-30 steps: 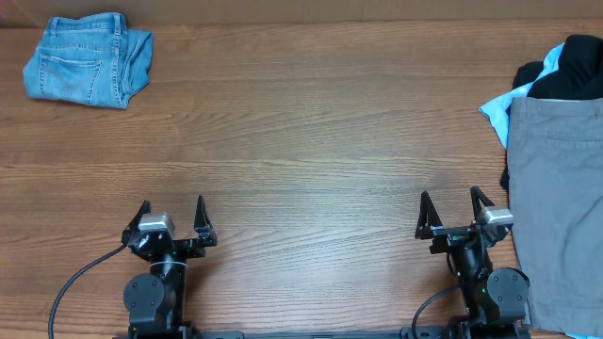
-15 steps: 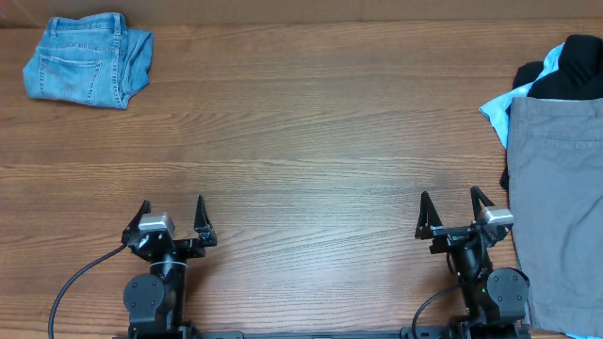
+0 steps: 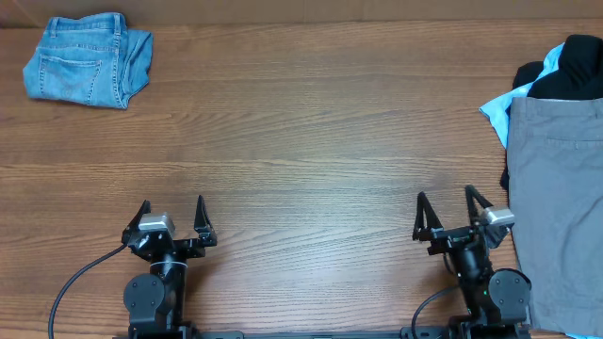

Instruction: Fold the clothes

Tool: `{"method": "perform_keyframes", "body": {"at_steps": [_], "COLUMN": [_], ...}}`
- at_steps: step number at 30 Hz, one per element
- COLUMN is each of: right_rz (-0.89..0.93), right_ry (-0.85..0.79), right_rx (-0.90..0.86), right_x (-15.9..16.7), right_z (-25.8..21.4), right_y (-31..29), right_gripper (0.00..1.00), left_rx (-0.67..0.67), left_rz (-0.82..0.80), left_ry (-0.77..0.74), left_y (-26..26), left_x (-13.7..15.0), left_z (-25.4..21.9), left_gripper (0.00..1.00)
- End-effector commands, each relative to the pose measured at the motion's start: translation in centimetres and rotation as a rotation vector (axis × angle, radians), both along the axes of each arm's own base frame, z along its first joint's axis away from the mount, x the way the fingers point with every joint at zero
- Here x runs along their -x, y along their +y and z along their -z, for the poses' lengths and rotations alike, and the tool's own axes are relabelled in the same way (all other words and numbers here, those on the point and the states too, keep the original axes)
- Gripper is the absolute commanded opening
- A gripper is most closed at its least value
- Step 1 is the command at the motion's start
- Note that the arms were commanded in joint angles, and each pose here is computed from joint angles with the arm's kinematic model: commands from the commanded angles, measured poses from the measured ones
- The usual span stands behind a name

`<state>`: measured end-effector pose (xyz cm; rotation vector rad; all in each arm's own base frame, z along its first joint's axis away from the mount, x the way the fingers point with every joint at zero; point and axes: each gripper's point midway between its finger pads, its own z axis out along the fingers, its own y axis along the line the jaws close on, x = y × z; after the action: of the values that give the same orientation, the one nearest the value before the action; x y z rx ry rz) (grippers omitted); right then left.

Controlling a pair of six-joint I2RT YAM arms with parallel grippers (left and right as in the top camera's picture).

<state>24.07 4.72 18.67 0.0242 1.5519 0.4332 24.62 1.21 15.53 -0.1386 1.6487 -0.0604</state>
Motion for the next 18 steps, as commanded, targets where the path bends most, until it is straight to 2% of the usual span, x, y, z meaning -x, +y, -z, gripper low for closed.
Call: {"method": "perform_keyframes", "body": {"at_steps": [1,7,12,15,18], "right_rz": [-0.257,-0.319,-0.382,-0.308,-0.225], "right_ry": [0.055,0.094,-0.134,-0.229,-0.25], "right_rx": [-0.251,-0.405,-0.357,-0.336,-0.275], "right_x": [1.6,2.1,3.6,3.8,3.5], "right_z": [-0.8,-1.7,-6.7,-9.6,-11.1], "right_y": [3.9,4.6,4.8,3.6,2.5], "right_gripper": [1.0,1.0,1.0,1.0,1.0], "left_rx": [-0.021,-0.021,-0.021,-0.021,-0.021], "left_rz": [0.006,0.006,0.006,0.007,0.006], "left_ry": [-0.005,-0.005,-0.005,-0.005,-0.005], "left_y": [0.0,0.0,0.0,0.0,0.0], "left_x": [0.0,0.0,0.0,0.0,0.0], "left_z": [0.0,0.0,0.0,0.0,0.0], "left_gripper": [1.0,1.0,1.0,1.0,1.0]}}
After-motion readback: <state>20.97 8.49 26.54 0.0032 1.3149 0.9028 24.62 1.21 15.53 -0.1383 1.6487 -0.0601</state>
